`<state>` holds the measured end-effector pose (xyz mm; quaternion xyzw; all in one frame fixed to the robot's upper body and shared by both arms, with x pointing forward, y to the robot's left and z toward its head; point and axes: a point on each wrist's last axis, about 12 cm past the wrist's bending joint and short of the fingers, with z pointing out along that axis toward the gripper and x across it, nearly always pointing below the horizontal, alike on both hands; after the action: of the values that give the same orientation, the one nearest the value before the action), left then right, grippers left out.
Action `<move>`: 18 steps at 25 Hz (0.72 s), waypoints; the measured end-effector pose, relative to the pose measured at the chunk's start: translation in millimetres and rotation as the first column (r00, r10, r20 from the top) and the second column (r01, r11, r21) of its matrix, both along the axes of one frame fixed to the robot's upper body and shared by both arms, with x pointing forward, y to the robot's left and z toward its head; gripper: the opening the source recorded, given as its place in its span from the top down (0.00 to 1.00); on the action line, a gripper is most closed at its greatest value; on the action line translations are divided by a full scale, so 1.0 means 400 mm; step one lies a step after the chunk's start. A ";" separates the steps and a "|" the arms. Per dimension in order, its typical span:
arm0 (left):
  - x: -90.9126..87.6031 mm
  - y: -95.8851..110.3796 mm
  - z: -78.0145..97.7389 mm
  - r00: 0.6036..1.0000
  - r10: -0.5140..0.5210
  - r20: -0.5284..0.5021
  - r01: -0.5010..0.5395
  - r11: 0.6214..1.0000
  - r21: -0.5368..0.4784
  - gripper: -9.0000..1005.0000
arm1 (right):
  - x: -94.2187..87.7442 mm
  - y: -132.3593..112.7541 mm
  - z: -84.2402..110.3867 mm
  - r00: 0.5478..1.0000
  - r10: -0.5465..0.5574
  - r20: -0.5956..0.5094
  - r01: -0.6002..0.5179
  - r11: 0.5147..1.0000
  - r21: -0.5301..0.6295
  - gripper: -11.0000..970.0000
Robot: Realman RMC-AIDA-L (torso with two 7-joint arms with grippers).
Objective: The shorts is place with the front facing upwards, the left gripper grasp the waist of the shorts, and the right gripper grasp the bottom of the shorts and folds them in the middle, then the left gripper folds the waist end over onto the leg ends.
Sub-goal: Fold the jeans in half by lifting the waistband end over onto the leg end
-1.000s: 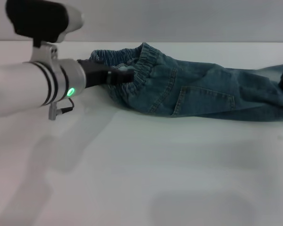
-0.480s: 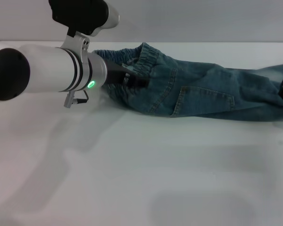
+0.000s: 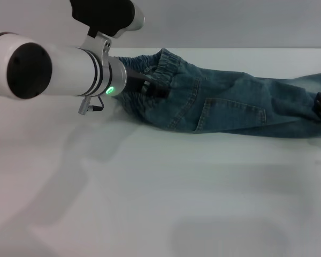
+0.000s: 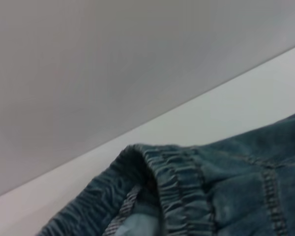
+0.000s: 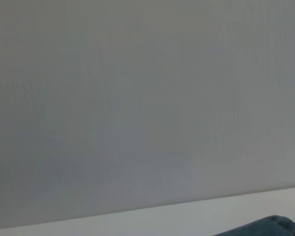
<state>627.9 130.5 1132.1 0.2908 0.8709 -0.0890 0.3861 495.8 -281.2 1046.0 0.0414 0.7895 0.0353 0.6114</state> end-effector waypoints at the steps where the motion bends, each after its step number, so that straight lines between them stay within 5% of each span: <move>1: 0.005 0.000 -0.003 1.000 0.002 -0.005 -0.002 1.000 0.006 0.21 | 0.000 0.000 0.000 1.000 0.000 -0.001 0.000 1.000 0.000 0.14; 18: 0.038 0.035 -0.017 0.998 0.059 -0.036 -0.058 0.998 0.019 0.23 | 0.003 0.002 0.003 1.000 0.005 -0.008 -0.005 1.000 0.005 0.14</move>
<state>643.3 144.7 1125.1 0.2669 0.8868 -0.0750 0.3697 497.0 -280.4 1047.0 0.0410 0.7920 0.0389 0.6079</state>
